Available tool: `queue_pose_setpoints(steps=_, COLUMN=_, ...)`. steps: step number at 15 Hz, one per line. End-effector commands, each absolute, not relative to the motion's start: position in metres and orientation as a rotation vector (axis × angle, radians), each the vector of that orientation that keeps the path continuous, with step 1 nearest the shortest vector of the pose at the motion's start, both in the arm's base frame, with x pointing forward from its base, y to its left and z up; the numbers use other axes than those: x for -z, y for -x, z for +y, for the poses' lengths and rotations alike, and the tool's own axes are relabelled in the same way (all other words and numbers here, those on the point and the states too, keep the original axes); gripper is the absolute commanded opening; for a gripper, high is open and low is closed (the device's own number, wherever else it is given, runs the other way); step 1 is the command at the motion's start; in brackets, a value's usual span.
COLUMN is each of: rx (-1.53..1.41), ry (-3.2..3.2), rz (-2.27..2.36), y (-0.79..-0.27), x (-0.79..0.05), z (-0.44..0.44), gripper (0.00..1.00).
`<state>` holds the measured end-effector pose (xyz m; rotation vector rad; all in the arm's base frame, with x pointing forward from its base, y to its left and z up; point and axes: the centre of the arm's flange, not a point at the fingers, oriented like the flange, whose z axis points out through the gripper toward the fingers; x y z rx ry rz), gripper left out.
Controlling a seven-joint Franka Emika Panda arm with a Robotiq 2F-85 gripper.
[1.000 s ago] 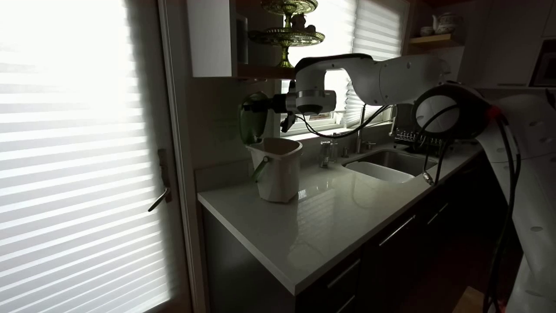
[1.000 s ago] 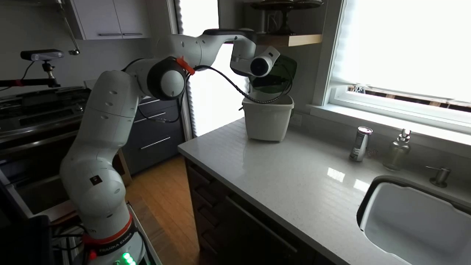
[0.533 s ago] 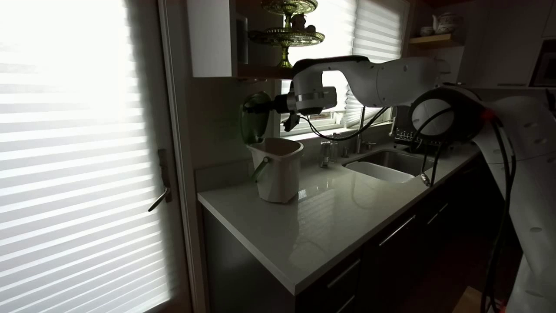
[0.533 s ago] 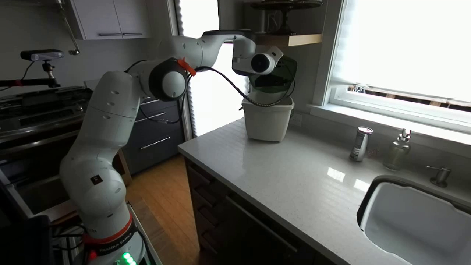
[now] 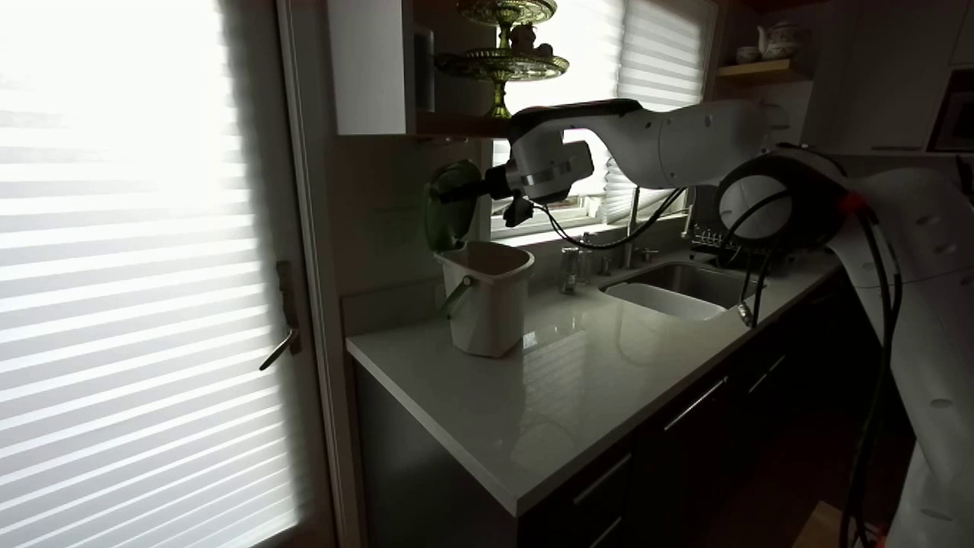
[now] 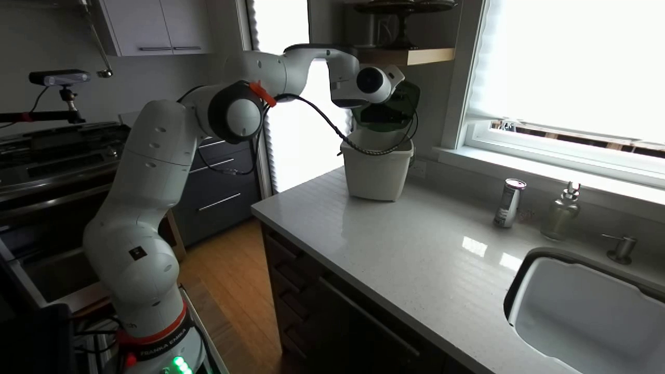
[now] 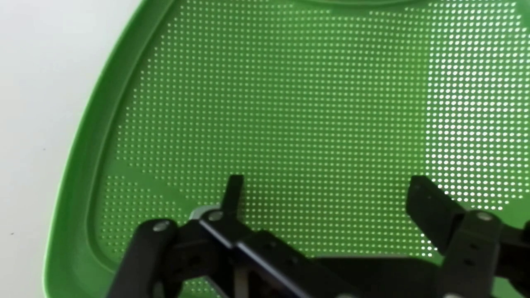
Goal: Open the lid of the bin
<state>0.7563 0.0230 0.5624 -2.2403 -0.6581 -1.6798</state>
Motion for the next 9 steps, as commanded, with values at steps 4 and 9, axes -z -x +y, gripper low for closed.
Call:
queue_pose_setpoints(steps=4, rx=1.577, ry=2.333, rz=-0.597, y=-0.741, x=-0.582, z=0.015, gripper=1.0)
queue_pose_setpoints(steps=9, rx=1.497, ry=2.37, rz=-0.567, y=-0.733, x=-0.585, z=0.014, gripper=1.0)
